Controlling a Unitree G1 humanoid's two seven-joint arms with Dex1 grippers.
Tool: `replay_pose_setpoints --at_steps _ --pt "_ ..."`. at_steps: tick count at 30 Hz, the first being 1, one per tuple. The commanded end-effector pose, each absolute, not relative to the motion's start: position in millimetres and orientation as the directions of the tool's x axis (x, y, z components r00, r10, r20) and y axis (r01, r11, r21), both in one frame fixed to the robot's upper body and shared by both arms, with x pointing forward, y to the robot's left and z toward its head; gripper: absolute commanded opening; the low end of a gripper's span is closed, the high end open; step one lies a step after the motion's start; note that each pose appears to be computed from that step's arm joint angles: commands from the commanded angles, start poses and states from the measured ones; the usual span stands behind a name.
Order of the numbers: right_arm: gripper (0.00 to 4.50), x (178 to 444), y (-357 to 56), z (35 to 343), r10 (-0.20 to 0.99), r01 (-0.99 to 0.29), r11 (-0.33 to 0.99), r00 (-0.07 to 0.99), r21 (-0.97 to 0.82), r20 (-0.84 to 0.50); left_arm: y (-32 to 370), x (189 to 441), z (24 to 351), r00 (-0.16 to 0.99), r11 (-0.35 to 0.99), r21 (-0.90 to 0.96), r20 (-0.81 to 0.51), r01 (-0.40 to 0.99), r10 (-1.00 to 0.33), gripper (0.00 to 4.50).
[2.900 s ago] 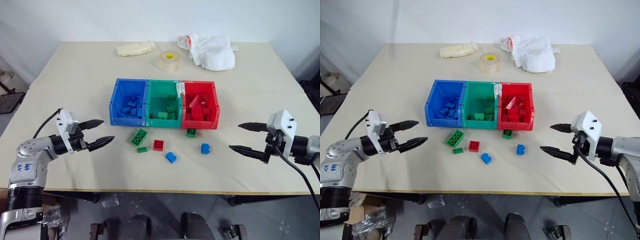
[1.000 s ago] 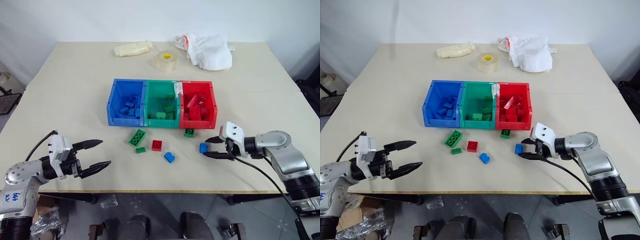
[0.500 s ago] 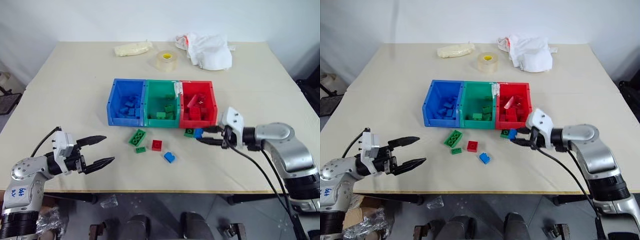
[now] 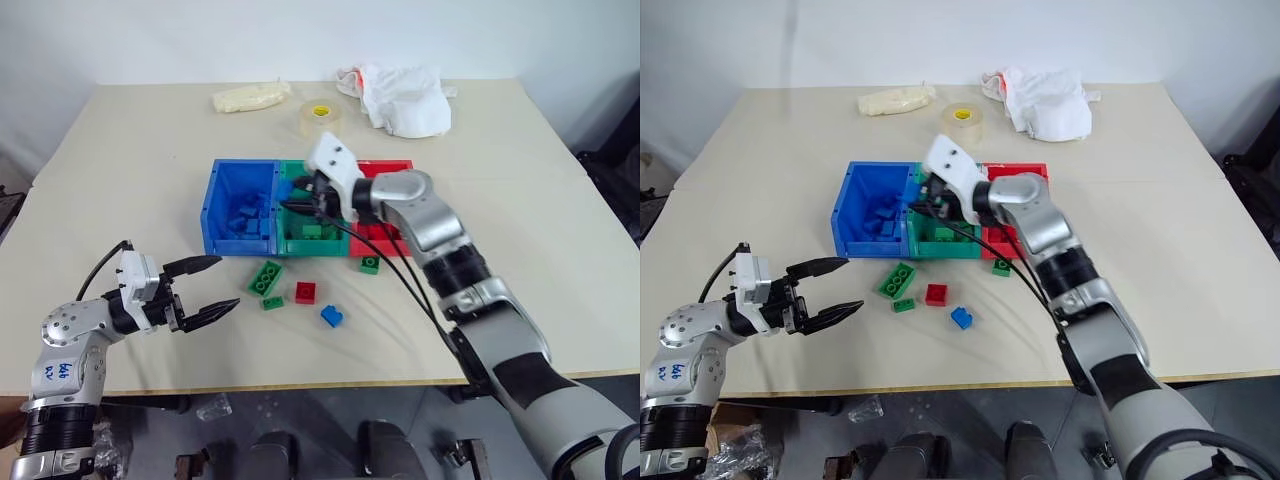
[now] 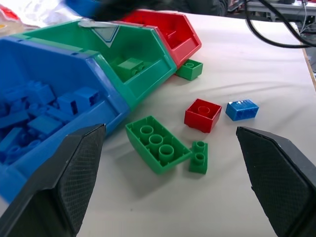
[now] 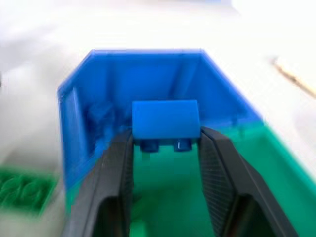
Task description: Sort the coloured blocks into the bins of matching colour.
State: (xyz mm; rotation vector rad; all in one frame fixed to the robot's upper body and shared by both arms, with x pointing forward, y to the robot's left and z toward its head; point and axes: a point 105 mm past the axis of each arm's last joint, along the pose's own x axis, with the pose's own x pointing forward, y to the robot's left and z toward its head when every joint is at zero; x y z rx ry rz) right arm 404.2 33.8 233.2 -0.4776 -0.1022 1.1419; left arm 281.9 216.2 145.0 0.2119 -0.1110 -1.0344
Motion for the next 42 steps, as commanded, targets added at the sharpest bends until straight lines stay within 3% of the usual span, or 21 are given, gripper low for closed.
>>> replay_pose_setpoints --at_steps 1,7,14,20,26,34,38,42 --pt "2.45 412 51 240 0.885 -0.834 0.376 0.452 -0.403 -0.111 215 277 149 0.516 0.502 0.258 0.014 0.825 -0.856 4.50" --pt "4.48 415 61 245 0.884 -0.817 0.418 0.467 -0.396 -0.030 212 271 147 0.528 0.516 0.256 0.025 0.818 -0.849 4.50" --pt "4.48 395 28 242 0.942 -0.855 0.287 0.335 -0.432 -0.037 213 273 147 0.526 0.514 0.251 0.022 0.820 -0.850 4.50" --pt "4.48 360 -38 230 0.960 -0.871 0.223 0.275 -0.438 -0.057 213 281 148 0.513 0.501 0.248 0.016 0.829 -0.858 4.50" --pt "4.48 321 -118 210 0.929 -0.897 0.274 0.340 -0.348 -0.147 220 286 145 0.506 0.490 0.243 -0.005 0.837 -0.862 4.50" --pt "4.48 267 -225 164 0.737 -0.835 0.515 0.548 -0.195 -0.396 227 289 144 0.490 0.472 0.238 -0.019 0.849 -0.872 4.50" --pt "4.48 258 -234 158 0.699 -0.814 0.549 0.572 -0.190 -0.430 227 292 145 0.485 0.467 0.237 -0.018 0.852 -0.875 4.50" --pt "4.48 266 -223 158 0.700 -0.806 0.557 0.584 -0.198 -0.410 227 294 146 0.479 0.462 0.238 -0.018 0.854 -0.877 4.50"
